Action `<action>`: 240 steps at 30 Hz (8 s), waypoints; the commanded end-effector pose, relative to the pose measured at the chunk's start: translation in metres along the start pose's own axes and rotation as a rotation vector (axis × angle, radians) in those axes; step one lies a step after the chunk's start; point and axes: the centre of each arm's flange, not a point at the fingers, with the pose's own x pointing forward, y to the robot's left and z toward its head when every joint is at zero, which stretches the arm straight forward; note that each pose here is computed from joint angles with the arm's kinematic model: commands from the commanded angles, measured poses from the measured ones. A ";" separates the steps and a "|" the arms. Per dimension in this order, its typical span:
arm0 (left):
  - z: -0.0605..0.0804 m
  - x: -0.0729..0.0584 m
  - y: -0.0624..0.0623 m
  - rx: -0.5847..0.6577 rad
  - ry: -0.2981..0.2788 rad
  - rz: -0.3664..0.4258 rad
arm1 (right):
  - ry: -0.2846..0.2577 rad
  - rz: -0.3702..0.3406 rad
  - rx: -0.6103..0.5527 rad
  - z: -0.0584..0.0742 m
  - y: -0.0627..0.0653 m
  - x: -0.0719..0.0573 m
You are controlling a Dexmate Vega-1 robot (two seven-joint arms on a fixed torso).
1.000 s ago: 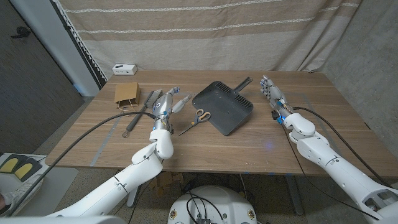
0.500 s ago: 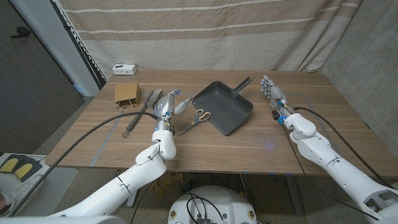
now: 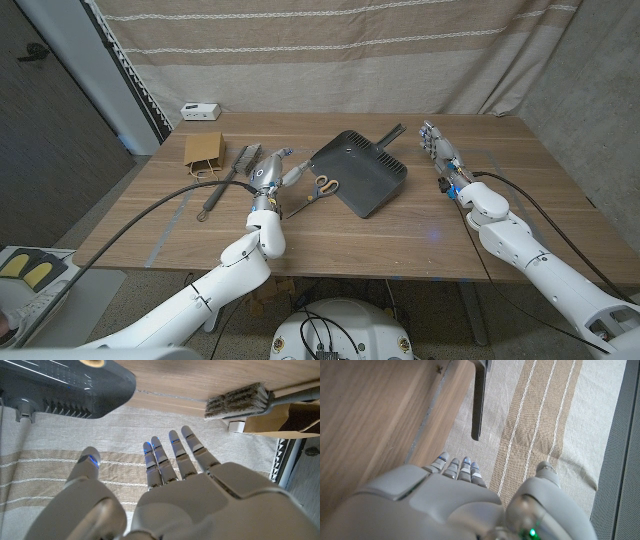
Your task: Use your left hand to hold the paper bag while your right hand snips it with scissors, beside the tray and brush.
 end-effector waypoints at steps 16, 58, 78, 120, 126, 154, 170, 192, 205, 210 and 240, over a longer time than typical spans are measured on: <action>-0.005 -0.008 -0.015 0.033 0.038 -0.053 | 0.004 -0.003 0.002 -0.003 0.005 0.000; -0.003 -0.018 -0.031 0.065 0.009 -0.145 | 0.006 -0.005 -0.007 0.000 0.010 0.003; 0.003 -0.028 -0.044 0.111 -0.067 -0.171 | 0.014 0.011 -0.011 0.002 0.012 0.008; 0.004 -0.043 -0.052 0.150 -0.034 -0.230 | -0.001 0.058 -0.010 0.005 0.017 0.010; 0.003 -0.042 -0.055 0.166 -0.027 -0.247 | -0.003 0.058 -0.007 0.005 0.017 0.010; -0.002 -0.042 -0.062 0.230 -0.023 -0.317 | -0.003 0.051 0.001 0.005 0.015 0.006; -0.001 -0.037 -0.065 0.279 -0.014 -0.363 | -0.005 0.043 0.008 0.003 0.013 0.005; -0.012 -0.031 -0.068 0.347 0.014 -0.475 | 0.010 0.048 0.003 0.004 0.017 0.013; -0.017 -0.031 -0.062 0.373 0.036 -0.456 | 0.025 0.048 0.006 0.003 0.020 0.015; -0.022 -0.031 -0.057 0.390 0.047 -0.420 | 0.027 0.058 0.002 0.004 0.021 0.018; -0.016 -0.039 -0.043 0.384 0.019 -0.349 | 0.031 0.085 0.001 0.009 0.018 0.023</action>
